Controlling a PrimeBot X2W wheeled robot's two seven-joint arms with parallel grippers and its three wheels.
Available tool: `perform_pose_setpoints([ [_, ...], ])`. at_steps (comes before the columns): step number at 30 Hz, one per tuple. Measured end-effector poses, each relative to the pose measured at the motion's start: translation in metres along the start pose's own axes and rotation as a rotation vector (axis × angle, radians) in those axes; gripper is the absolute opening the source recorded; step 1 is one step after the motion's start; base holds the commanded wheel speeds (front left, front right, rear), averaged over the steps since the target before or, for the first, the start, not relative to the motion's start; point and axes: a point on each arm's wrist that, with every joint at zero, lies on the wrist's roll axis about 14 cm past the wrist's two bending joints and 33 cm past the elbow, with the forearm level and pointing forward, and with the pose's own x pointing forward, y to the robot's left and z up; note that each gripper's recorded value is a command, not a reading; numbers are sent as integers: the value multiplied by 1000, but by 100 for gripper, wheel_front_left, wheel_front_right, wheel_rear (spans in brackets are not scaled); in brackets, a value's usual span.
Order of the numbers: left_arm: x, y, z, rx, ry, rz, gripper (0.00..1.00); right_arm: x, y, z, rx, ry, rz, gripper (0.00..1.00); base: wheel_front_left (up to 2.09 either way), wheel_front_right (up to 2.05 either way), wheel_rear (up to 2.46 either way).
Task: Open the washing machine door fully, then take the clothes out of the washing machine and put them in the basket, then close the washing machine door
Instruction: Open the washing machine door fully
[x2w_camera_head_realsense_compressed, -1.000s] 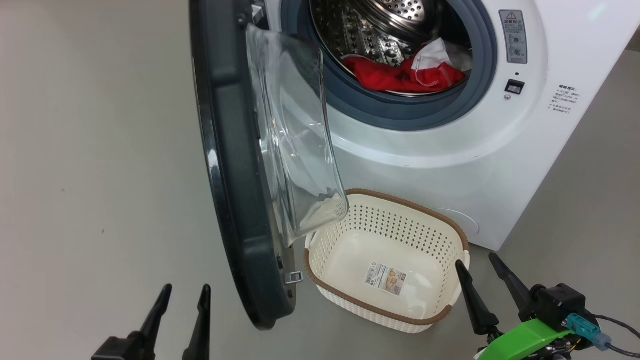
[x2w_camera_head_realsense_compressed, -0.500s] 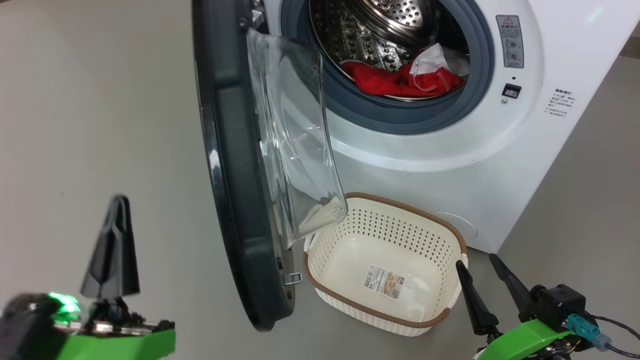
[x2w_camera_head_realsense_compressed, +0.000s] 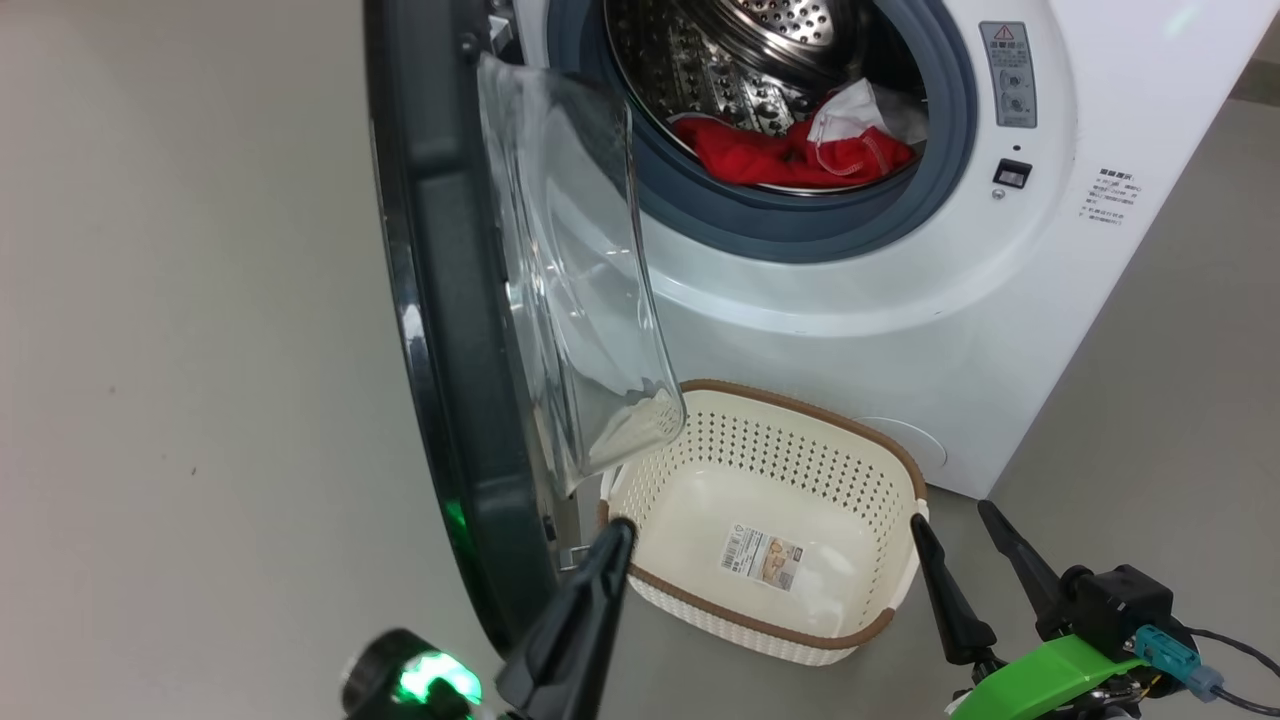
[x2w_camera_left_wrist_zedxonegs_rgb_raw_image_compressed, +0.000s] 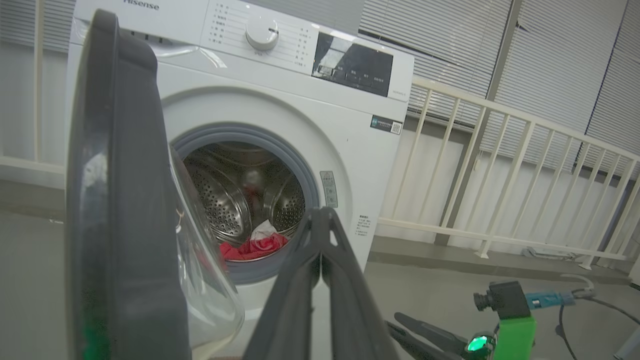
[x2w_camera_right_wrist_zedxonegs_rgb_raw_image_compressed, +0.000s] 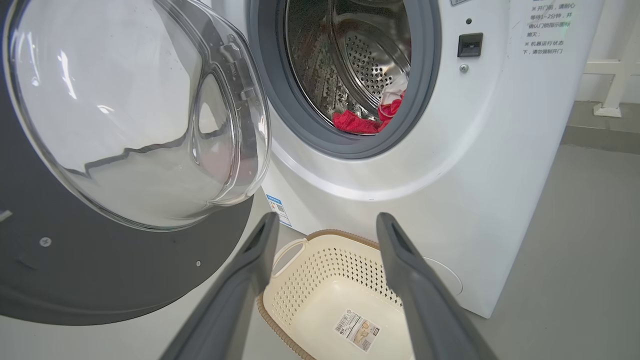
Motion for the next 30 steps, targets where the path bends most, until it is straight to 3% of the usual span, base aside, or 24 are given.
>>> perform_pose_setpoints([
  [10,-21,25,-70,-63,225,94,0,1,-4,-3,4,6,-7,100,0,0,0],
  [30,-34,103,-64,-1,218,336,0,8,-2,-11,13,24,6,100,0,0,0],
])
